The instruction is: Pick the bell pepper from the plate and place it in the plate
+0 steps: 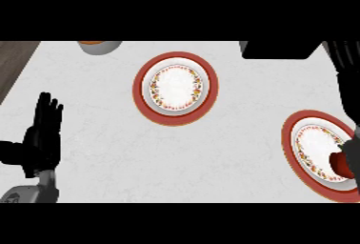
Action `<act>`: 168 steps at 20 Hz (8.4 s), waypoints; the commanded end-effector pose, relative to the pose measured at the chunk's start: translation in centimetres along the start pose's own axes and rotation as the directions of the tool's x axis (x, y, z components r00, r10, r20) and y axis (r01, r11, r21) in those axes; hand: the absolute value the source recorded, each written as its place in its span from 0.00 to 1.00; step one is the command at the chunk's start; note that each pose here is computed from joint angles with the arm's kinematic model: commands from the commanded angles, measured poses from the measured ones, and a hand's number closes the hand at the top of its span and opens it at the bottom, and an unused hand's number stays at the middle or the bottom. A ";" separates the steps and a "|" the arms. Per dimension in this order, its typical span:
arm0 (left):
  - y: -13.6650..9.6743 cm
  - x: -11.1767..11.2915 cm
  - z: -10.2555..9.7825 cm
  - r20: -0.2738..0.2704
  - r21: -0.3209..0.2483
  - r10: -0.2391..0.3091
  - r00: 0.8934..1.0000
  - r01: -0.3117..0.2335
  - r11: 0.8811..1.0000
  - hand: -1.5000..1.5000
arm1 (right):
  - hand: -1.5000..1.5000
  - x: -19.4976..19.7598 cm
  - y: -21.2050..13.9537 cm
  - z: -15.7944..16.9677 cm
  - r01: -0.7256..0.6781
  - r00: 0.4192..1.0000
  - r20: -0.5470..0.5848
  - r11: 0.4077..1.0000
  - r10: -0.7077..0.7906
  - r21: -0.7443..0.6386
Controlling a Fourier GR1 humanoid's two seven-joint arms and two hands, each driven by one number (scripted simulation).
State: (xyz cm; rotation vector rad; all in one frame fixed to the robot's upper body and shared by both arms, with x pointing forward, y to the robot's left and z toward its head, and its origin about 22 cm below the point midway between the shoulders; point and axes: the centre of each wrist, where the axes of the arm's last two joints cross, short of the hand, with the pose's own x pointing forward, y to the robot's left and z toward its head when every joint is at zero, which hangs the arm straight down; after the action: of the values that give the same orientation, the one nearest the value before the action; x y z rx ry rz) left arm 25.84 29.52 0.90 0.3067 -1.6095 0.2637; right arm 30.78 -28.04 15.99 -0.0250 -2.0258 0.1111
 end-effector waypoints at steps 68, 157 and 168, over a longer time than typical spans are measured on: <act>-4.1 9.4 -3.3 0.180 -0.394 -0.120 0.976 0.184 0.901 0.50 | 0.00 -10.1 -10.2 10.1 -0.515 -0.321 -0.698 0.500 0.641 0.696; -7.4 11.0 -4.2 0.246 -0.502 -0.060 0.968 0.180 0.846 0.50 | 0.00 -10.4 20.4 -11.0 -0.594 0.702 -0.443 0.802 0.558 0.071; -5.0 8.3 -4.2 0.230 -0.453 -0.099 0.968 0.197 0.869 0.50 | 0.00 -9.8 19.1 -11.9 -0.377 0.880 -0.386 0.901 0.276 -0.216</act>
State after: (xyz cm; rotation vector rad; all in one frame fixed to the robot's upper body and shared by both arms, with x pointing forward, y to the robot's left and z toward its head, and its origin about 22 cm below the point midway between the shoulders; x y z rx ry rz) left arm 31.78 24.98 10.99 0.0569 -1.7874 -0.3113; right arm 44.98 -8.31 10.67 -0.5845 -1.6173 0.1207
